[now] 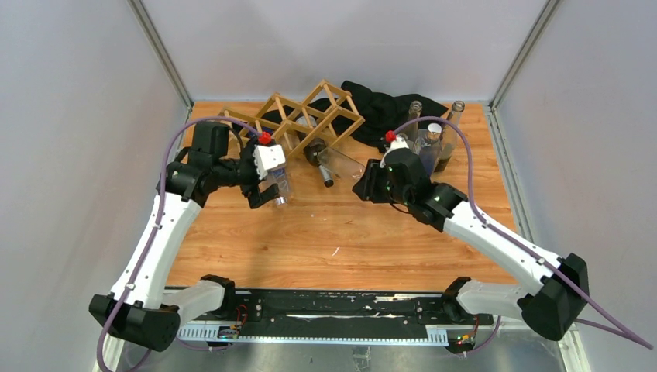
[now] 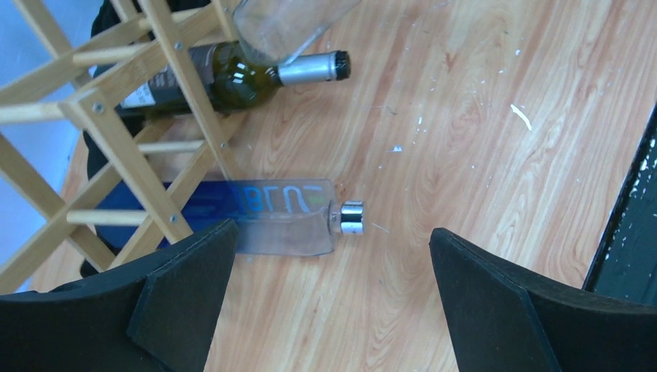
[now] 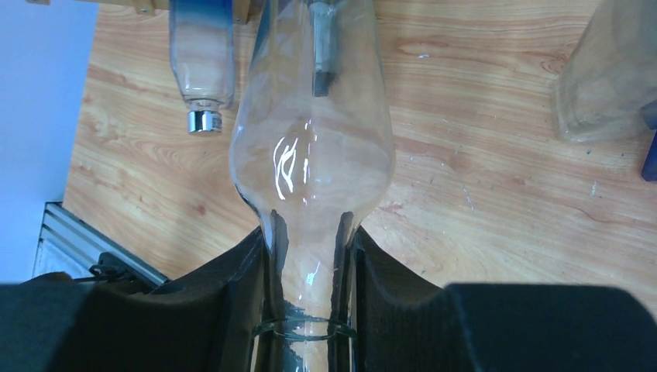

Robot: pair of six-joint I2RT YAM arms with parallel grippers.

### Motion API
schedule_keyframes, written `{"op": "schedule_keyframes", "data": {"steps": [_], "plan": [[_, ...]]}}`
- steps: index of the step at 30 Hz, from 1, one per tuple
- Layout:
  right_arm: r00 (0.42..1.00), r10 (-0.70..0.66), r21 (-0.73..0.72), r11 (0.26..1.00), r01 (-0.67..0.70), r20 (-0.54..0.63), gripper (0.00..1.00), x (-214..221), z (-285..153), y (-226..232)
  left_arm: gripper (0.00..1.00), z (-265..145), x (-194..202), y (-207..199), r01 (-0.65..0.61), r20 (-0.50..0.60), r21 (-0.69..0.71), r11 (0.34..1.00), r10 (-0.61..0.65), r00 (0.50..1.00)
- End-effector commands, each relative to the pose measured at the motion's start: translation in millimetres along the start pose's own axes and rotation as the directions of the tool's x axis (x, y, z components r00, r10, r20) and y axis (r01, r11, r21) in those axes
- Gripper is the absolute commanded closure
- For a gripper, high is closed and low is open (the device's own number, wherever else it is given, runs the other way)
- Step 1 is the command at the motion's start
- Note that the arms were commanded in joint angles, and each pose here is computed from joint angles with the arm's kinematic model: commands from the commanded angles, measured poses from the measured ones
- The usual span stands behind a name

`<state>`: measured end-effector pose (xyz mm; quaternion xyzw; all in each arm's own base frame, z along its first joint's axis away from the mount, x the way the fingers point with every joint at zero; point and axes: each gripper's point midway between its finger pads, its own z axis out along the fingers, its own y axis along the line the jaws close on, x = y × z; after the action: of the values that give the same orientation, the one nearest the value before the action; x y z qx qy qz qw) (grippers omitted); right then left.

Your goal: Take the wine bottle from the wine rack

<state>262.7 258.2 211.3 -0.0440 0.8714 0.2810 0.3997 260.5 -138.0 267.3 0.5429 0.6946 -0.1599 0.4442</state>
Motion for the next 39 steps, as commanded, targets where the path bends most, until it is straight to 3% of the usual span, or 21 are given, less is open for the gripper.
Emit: {"op": "schedule_keyframes", "data": {"steps": [1, 13, 26, 33, 35, 39], "plan": [[0.999, 0.005, -0.084, 0.996, -0.001, 0.051, 1.00, -12, -29, 19, 0.00, 1, -3, -11, -0.129, -0.022, 0.007, 0.992, 0.129, 0.991], [0.999, -0.033, -0.360, 0.933, 0.016, -0.041, 1.00, -11, -80, 74, 0.00, 24, -20, -38, -0.278, -0.039, 0.097, 0.956, 0.283, 0.958], [0.969, -0.236, -0.551, 0.820, 0.157, -0.075, 1.00, 13, -109, 117, 0.00, 33, -28, -71, -0.265, 0.017, 0.227, 0.937, 0.268, 0.963], [0.952, -0.304, -0.618, 0.755, 0.218, -0.036, 1.00, 14, -125, 136, 0.00, 25, -17, -106, -0.221, 0.040, 0.371, 0.902, 0.222, 0.974], [0.942, -0.334, -0.632, 0.735, 0.246, -0.022, 1.00, 16, -129, 140, 0.04, 25, -14, -109, -0.208, 0.035, 0.379, 0.902, 0.210, 0.977], [0.925, -0.379, -0.632, 0.722, 0.283, -0.018, 1.00, 21, -131, 140, 0.27, 25, -16, -112, -0.189, 0.036, 0.397, 0.898, 0.191, 0.981]]}}
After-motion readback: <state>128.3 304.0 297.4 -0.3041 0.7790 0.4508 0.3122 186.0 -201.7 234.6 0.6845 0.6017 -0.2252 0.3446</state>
